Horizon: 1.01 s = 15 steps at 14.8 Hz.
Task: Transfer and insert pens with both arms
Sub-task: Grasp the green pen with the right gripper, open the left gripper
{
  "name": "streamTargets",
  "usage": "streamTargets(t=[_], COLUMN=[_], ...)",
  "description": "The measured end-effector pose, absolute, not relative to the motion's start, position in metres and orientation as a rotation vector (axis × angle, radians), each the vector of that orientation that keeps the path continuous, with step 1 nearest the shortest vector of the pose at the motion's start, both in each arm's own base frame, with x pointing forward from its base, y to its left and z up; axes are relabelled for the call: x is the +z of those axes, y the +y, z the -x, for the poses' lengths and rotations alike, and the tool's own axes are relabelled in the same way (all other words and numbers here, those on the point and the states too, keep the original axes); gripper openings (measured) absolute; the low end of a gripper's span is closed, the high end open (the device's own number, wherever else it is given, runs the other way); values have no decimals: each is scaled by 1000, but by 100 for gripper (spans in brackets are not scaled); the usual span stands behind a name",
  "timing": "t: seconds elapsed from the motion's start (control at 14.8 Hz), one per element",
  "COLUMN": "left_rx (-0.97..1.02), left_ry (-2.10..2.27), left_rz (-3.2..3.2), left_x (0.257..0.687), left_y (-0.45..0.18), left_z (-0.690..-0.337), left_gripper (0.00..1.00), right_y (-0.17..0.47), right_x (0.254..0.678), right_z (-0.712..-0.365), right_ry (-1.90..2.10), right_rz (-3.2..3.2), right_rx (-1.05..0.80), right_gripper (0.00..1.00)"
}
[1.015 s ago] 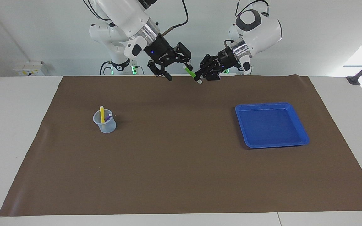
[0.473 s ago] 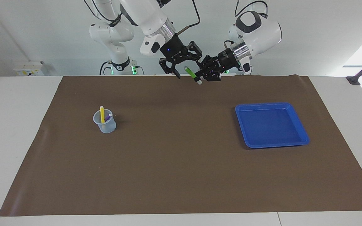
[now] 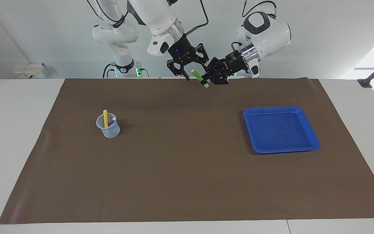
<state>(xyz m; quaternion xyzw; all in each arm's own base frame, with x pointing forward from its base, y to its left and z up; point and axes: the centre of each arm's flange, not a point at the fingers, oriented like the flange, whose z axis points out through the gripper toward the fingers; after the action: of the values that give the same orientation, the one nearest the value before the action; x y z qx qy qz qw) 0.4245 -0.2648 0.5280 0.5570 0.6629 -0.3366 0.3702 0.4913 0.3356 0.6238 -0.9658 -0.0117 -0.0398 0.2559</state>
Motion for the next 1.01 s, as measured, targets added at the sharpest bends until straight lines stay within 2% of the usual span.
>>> streamTargets(t=[0.07, 0.14, 0.34, 0.41, 0.74, 0.81, 1.01], left_rx=[-863, -863, -861, -860, -856, -853, -846], left_ry=[1701, 1701, 1701, 1701, 1702, 1702, 1709], left_rz=[-1429, -1428, -1426, -1423, -1417, -1415, -1405], left_x=[528, 528, 528, 529, 529, 530, 530], left_y=[-265, -265, -264, -264, -263, -263, -262], left_z=[-425, -424, -425, -425, -425, -425, -426], left_gripper=[16, 16, 16, 16, 17, 23, 55], right_y=[335, 335, 334, 334, 334, 334, 333], right_x=[624, 624, 624, 625, 625, 626, 625], right_z=[-492, -492, -492, -493, -493, -493, -494], right_ry=[-32, -33, -36, -35, -35, -35, -39], right_rz=[2624, 2625, 2633, 2633, 2631, 2631, 2640], right_rx=[-111, -114, -125, -128, -134, -135, -143], right_gripper=[68, 62, 26, 18, 18, 18, 18])
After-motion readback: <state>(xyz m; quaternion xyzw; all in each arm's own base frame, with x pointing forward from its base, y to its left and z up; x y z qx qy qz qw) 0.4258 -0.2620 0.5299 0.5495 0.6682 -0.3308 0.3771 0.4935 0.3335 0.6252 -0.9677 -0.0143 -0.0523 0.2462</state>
